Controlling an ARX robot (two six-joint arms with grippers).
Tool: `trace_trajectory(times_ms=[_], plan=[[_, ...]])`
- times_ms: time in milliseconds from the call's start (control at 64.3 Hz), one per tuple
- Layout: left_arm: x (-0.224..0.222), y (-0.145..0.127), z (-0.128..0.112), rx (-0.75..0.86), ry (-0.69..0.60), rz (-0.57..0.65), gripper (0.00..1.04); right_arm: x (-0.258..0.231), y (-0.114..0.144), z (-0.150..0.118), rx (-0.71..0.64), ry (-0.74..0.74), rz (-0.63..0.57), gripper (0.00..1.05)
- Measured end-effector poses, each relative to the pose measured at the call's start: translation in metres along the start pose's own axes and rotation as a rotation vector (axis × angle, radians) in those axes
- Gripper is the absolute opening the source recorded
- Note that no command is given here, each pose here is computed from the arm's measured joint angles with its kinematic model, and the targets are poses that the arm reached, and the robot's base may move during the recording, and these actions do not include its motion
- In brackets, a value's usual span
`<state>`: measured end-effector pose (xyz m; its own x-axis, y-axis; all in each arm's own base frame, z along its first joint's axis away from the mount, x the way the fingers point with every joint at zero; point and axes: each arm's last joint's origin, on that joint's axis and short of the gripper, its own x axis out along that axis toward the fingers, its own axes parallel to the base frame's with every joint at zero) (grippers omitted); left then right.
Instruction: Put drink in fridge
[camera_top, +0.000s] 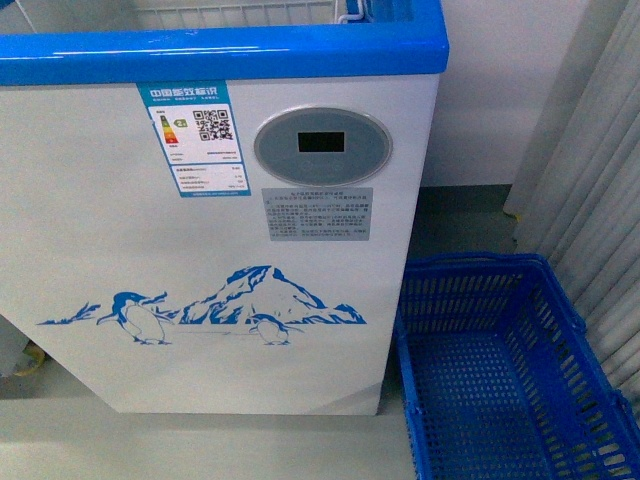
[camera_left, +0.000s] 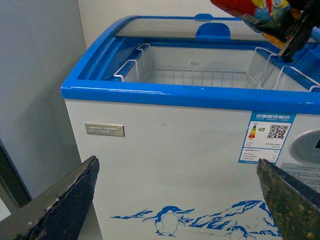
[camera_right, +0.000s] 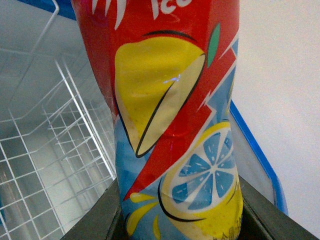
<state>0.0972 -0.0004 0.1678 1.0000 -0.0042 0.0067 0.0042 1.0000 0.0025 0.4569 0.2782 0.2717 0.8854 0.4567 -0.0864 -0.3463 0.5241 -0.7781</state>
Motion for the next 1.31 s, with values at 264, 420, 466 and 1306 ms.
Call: trace_trajectory(times_ms=[264, 420, 466, 1306], plan=[[0.000, 0.000, 0.000, 0.000, 0.000, 0.000, 0.97, 0.030, 0.013, 0.006, -0.081, 0.015, 0.033, 0.42], [0.000, 0.000, 0.000, 0.000, 0.000, 0.000, 0.97, 0.061, 0.021, -0.006, -0.114, 0.058, 0.073, 0.42], [0.000, 0.000, 0.000, 0.000, 0.000, 0.000, 0.97, 0.067, 0.025, -0.010, -0.121, 0.069, 0.086, 0.42], [0.000, 0.000, 0.000, 0.000, 0.000, 0.000, 0.97, 0.081, 0.048, -0.023, -0.162, 0.114, 0.067, 0.41]])
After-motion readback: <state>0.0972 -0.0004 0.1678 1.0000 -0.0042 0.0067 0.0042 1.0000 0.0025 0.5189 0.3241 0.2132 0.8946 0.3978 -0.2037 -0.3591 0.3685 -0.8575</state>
